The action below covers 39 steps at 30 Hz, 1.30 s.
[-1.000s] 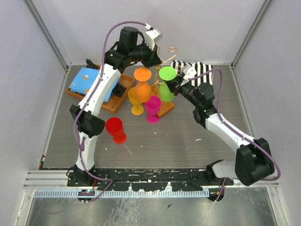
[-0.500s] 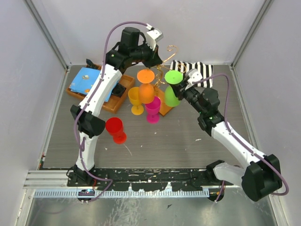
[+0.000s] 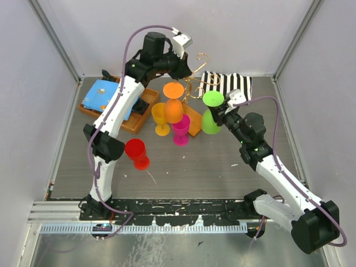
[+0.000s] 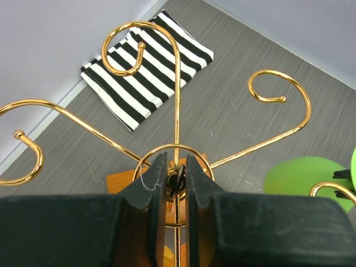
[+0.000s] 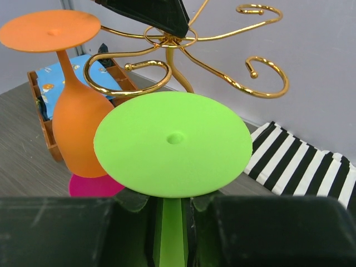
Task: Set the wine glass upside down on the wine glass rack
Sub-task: Turn the wine glass upside down at the wine rack.
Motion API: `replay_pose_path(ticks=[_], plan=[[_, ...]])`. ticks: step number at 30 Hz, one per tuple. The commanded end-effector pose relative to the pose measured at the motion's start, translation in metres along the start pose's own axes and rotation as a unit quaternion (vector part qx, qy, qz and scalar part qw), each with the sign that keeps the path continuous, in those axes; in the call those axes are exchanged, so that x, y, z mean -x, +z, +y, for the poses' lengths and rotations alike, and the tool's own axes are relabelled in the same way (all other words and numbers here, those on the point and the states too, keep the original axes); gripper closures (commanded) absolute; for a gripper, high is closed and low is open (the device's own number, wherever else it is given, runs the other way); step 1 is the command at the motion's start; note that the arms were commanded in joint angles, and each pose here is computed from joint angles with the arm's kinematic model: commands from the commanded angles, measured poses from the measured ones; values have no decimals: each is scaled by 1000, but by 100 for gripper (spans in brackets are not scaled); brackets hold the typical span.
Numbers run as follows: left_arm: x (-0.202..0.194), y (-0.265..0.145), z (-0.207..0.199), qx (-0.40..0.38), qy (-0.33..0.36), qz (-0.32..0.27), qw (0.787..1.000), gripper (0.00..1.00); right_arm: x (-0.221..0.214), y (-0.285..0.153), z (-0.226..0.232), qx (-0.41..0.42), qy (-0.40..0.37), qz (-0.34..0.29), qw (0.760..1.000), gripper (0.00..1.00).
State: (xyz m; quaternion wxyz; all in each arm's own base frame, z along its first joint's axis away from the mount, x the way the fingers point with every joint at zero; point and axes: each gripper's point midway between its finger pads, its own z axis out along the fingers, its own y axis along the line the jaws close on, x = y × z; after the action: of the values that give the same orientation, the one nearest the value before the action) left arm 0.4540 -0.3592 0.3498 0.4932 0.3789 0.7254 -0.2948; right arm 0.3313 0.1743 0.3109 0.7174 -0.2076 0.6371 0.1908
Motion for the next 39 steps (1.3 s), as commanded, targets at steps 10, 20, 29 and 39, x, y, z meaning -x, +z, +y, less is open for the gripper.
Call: replay_pose_path(ticks=[10, 20, 29, 39], plan=[[100, -56, -18, 16, 26, -141, 990, 51, 5, -10, -2, -15, 3, -5, 1000, 99], [122, -85, -32, 16, 20, -167, 986, 45, 12, -25, -4, -26, 4, -4, 1000, 99], [128, -127, -82, 3, -54, -181, 982, 29, 45, -53, 13, 14, -6, -37, 999, 99], [103, -155, -149, -36, -175, -183, 967, 28, 91, -79, 48, 110, -89, -127, 982, 98]])
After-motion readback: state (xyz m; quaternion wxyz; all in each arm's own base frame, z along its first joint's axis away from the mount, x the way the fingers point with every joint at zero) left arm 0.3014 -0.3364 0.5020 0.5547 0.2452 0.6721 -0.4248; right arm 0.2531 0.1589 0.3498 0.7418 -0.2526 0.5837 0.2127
